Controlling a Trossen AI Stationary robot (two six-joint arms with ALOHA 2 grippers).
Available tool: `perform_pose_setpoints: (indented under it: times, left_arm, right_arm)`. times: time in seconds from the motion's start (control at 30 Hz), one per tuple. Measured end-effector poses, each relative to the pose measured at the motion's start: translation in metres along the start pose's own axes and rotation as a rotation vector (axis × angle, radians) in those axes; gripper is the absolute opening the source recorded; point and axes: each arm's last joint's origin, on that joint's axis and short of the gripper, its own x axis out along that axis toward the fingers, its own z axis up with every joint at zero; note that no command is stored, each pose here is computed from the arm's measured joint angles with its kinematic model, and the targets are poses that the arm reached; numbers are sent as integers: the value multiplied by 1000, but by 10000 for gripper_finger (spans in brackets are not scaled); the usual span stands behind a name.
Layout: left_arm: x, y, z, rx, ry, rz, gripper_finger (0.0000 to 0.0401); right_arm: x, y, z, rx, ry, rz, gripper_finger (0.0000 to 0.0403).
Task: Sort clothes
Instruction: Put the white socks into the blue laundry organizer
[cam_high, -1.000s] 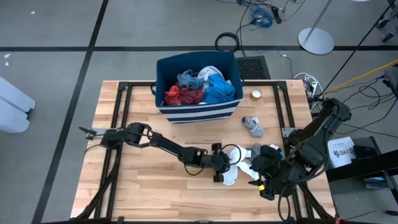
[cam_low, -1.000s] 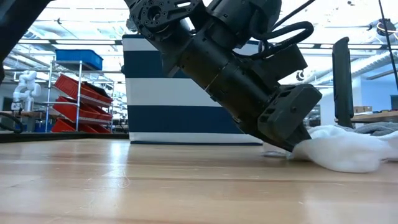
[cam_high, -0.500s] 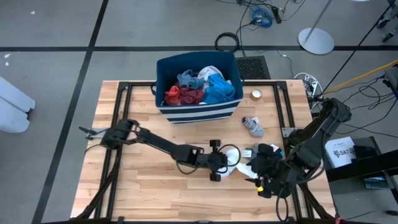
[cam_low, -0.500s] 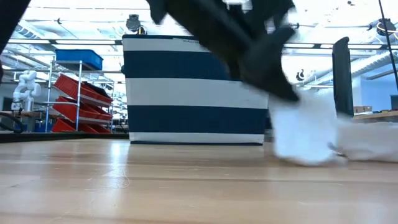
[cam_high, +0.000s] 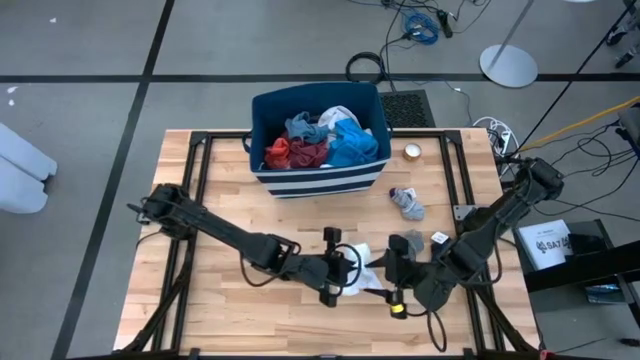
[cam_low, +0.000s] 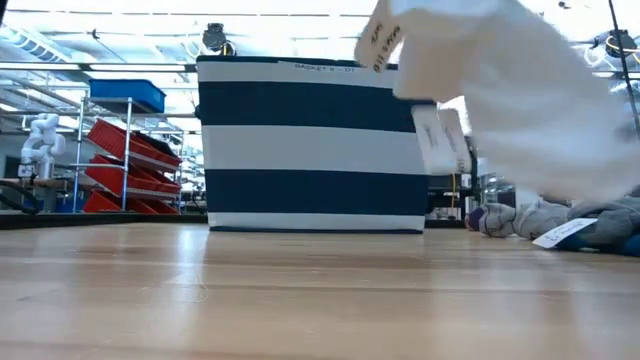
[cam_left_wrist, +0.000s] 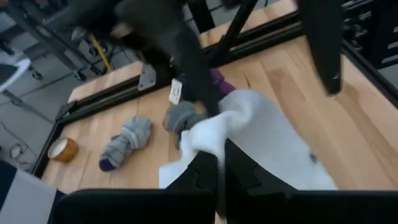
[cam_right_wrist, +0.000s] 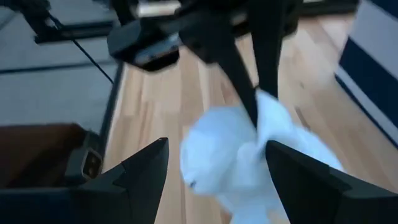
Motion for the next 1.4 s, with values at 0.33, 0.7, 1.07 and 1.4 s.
perform_pose_setpoints:
  times: [0.33,0.7,1.07,1.4]
  left_arm:
    - [-1,-3,-5,34,49,-13,4]
    - [-14,-7,5,48,-1,-38,4]
    - [-19,-8,4,61,16,-64,16]
    - [-19,-10,2,-1,44,-113,37]
  right_arm:
    - [7,-8,0,-65,-40,-72,258]
    - [52,-6,-25,-151,65,-186,258]
    - [68,-8,-23,-125,34,-199,207]
    - [71,-9,-17,-100,-9,-185,19]
